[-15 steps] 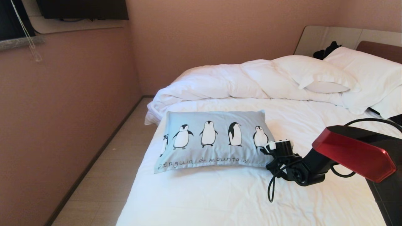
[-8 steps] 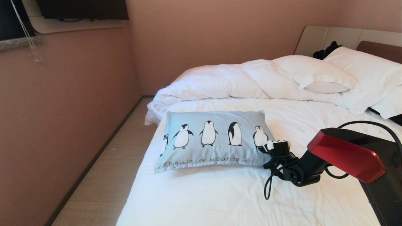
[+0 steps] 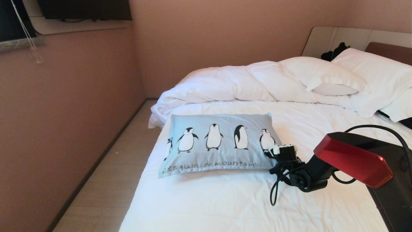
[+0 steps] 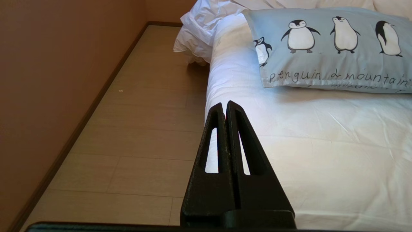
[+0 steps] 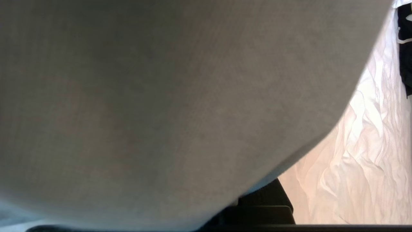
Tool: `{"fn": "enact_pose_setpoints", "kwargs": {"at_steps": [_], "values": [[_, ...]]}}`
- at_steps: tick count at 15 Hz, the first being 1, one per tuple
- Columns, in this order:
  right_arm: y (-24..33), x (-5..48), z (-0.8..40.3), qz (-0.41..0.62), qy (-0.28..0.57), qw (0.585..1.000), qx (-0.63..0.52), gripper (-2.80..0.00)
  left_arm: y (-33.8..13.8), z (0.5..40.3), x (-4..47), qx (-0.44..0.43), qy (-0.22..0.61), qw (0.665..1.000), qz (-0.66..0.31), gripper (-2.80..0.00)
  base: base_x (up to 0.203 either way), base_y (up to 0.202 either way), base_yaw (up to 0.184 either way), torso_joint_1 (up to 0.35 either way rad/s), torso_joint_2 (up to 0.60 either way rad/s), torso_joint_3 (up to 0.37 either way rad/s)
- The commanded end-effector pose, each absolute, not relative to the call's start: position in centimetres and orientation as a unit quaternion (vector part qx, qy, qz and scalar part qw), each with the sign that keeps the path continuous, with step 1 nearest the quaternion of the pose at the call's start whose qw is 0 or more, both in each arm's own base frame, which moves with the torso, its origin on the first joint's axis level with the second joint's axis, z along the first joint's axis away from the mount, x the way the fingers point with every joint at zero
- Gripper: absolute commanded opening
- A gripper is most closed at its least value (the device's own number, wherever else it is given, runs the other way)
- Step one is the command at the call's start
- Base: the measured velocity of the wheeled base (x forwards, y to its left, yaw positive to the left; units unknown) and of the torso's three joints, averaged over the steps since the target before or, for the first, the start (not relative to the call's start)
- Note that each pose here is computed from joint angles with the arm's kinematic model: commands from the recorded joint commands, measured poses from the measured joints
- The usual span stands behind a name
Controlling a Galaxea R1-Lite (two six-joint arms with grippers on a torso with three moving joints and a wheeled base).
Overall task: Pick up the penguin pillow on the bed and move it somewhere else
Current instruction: Pick up the pillow
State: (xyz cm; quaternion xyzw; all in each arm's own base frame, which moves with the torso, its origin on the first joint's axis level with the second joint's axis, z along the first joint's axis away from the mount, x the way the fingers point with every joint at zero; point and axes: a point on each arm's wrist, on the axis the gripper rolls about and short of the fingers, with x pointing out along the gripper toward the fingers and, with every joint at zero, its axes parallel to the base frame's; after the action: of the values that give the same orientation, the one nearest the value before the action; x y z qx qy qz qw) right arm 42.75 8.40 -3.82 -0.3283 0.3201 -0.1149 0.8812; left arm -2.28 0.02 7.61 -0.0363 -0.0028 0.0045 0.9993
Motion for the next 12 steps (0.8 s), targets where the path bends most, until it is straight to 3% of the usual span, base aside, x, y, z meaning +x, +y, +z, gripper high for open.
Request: {"fn": "enact_pose_setpoints", "kwargs": {"at_steps": [1, 6, 12], "values": [[8.4, 42.7, -3.7, -0.116, 0.319, 0.881, -0.329, -2.8, 0.0, 7.5, -2.2, -0.037, -0.001, 0.999, 0.005, -2.8, 0.0, 0.0, 0.0, 0.0, 0.0, 0.0], [11.8, 40.0, -0.3, -0.074, 0.289, 0.907, -0.298, -2.8, 0.0, 7.5, -2.3, -0.037, -0.002, 0.999, 0.005, -2.8, 0.0, 0.0, 0.0, 0.0, 0.0, 0.0], [16.5, 32.1, 2.3, 0.122, 0.286, 0.904, -0.293, -2.8, 0.0, 7.5, -2.2, -0.037, -0.001, 0.999, 0.005, -2.8, 0.0, 0.0, 0.0, 0.0, 0.0, 0.0]]}}
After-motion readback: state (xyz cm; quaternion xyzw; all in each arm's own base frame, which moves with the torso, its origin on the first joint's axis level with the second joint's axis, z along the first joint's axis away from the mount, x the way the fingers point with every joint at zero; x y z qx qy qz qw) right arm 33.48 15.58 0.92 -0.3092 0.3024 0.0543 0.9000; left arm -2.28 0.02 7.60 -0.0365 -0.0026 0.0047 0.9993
